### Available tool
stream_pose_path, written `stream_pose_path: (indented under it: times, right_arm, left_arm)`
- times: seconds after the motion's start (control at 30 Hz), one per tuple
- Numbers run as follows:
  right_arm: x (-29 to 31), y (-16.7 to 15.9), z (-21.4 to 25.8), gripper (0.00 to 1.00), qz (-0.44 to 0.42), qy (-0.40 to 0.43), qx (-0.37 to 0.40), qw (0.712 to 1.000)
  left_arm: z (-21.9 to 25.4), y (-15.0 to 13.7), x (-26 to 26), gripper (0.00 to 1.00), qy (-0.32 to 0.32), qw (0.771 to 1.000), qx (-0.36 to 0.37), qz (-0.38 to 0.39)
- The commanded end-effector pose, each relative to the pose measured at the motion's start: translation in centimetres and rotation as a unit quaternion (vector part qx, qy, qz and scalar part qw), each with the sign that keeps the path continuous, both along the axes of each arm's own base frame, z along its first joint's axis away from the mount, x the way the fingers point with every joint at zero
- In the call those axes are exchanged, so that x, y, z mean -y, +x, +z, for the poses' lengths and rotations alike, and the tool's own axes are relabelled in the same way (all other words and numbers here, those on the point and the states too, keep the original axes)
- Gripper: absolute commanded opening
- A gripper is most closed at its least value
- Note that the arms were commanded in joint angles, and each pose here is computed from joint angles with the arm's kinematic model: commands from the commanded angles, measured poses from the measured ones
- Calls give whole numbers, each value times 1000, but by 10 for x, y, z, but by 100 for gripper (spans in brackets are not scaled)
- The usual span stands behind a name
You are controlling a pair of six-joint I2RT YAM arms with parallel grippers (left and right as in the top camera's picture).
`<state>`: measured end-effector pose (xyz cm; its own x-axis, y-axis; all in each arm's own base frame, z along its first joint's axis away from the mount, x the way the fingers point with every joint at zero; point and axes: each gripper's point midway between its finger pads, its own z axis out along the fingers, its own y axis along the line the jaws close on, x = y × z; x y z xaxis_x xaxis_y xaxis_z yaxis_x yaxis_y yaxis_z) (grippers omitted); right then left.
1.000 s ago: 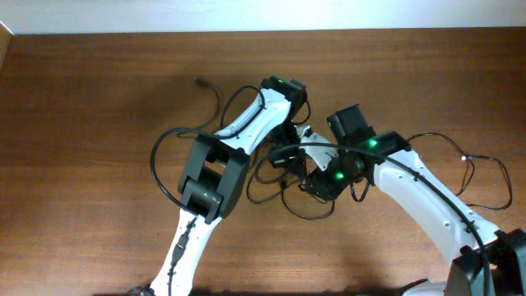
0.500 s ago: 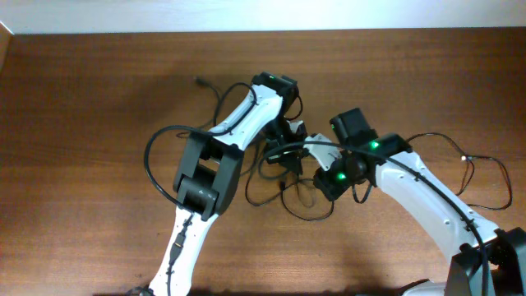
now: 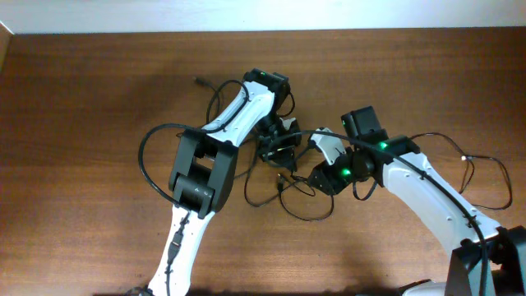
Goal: Untangle cables
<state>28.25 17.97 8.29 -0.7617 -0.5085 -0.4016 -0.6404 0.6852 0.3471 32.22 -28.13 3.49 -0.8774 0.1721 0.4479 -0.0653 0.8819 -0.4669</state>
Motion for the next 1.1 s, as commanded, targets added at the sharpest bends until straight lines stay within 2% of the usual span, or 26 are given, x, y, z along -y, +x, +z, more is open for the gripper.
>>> stream_pose_path:
  times: [0.0, 0.1, 0.2, 0.3, 0.37, 0.4, 0.43, 0.53, 0.67, 0.77, 0.87, 1.07]
  right_arm:
    - [8, -4, -15, 33, 19, -66, 21, 997]
    - [12, -4, -18, 32, 16, -81, 23, 996]
    - [-12, -20, -15, 32, 47, -27, 3, 999]
    - [-21, -17, -16, 31, 63, -29, 25, 997]
    - [-35, -31, 11, 29, 92, 31, 6, 995]
    - [-32, -31, 41, 32, 94, 44, 20, 994]
    - [-26, -27, 46, 34, 86, 31, 34, 995]
    - [3, -12, 34, 38, 52, -57, 65, 995]
    - [23, -4, -8, 41, 39, -128, 45, 990]
    - [15, -5, -26, 43, 36, -119, 16, 992]
    - [-8, -14, -23, 43, 59, -61, -2, 996]
    - [-30, -5, -12, 42, 74, -9, 25, 997]
  left_arm:
    - [-1, -2, 3, 0, -8, 1000, -3, -7]
    - [-1, -2, 3, 0, -8, 1000, -3, -7]
    - [-1, -2, 3, 0, -8, 1000, -3, -7]
    - [-1, -2, 3, 0, -8, 1000, -3, -6]
    - [-1, -2, 3, 0, -8, 1000, -3, -6]
    - [-1, -2, 3, 0, -8, 1000, -3, -6]
    - [-1, -2, 3, 0, -8, 1000, -4, -6]
    - [-1, -2, 3, 0, -8, 1000, -4, -6]
    - [-1, -3, 3, 0, -7, 1000, -5, -6]
    - [-1, -3, 3, 0, -7, 1000, -6, -6]
    - [-1, -3, 3, 0, -7, 1000, -6, -6]
    - [-1, -3, 3, 0, -7, 1000, -6, -6]
